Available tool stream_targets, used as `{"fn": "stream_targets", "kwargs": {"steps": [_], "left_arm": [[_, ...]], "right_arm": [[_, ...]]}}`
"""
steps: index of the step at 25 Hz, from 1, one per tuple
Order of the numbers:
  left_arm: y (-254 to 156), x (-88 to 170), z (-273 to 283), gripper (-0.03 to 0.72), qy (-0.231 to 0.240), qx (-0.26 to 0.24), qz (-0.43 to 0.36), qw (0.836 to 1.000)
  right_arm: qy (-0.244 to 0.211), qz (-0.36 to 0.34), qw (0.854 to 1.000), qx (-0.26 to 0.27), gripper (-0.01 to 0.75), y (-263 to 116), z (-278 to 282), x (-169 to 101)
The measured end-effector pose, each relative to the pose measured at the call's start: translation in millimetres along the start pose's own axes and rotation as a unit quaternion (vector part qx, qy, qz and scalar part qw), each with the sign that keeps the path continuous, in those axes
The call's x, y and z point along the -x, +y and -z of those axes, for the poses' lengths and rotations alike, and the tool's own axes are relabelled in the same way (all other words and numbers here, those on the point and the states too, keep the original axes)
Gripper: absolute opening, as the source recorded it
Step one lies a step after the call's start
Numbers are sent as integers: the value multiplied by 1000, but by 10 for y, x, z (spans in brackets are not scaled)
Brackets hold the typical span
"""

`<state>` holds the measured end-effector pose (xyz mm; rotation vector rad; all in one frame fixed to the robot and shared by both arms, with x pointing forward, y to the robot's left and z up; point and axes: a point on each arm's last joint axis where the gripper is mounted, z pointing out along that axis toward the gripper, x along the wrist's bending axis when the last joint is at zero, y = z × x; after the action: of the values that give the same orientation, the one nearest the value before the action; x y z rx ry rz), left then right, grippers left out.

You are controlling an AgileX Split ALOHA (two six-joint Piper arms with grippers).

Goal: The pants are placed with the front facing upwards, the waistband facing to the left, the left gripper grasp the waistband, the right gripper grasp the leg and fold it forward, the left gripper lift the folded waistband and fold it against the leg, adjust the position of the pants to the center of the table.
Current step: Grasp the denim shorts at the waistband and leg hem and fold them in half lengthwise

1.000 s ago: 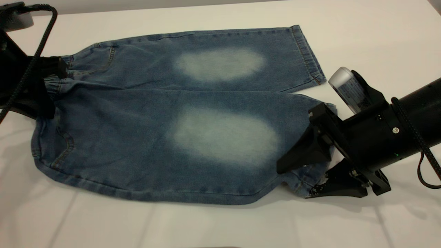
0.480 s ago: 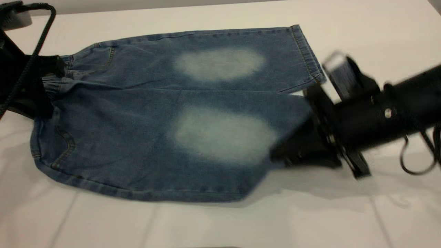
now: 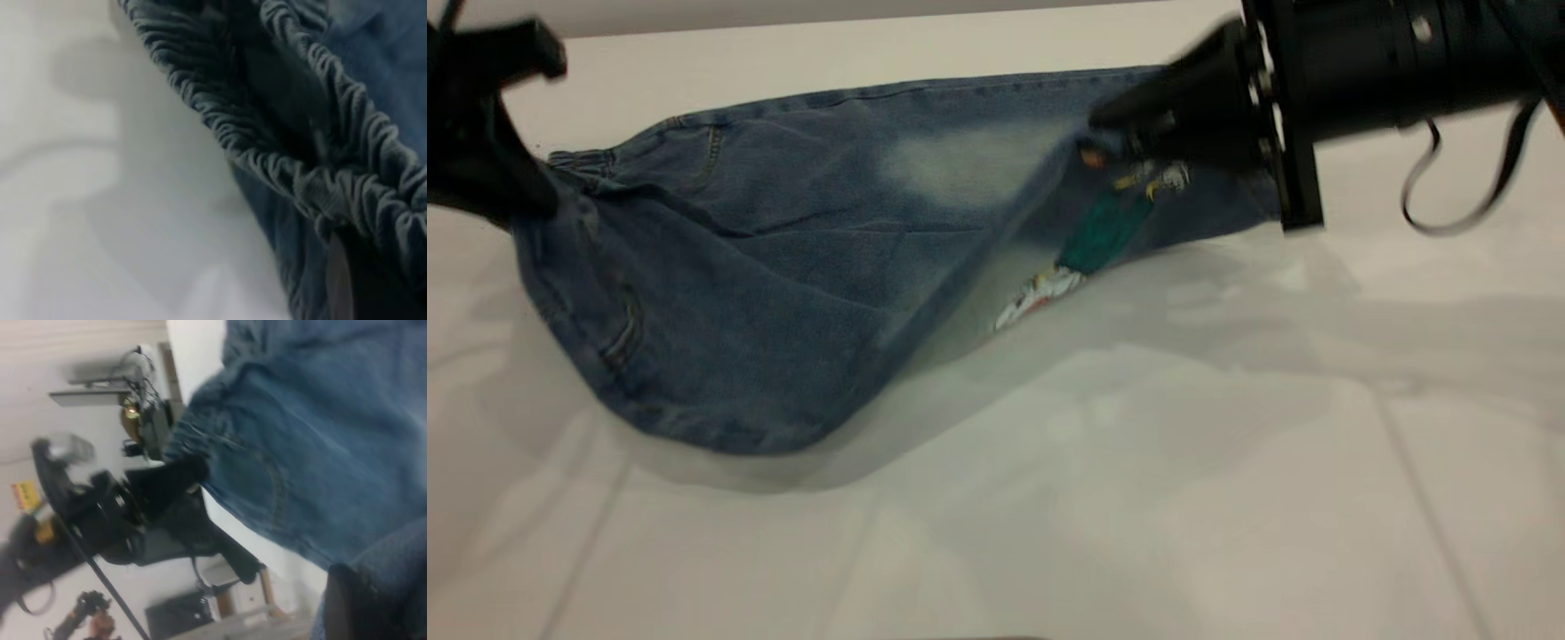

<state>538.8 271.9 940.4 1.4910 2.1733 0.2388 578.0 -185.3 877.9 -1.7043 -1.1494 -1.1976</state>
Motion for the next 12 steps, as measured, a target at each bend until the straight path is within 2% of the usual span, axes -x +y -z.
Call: {"fn": "stream_targets", "kwargs": {"steps": [4,9,12], "left_arm": [[162,60,35,79,-27,51,80,995],[351,72,63,81,-56,140,177,973],[385,26,-36,81,-53,159,225,960]], "right_arm": [[7,-9,1000,22,34,246,-26,-210],[-43,-36,993,99,34,533,-32,-281],[-67,-56,987,135,35,673,-45,-249]]}}
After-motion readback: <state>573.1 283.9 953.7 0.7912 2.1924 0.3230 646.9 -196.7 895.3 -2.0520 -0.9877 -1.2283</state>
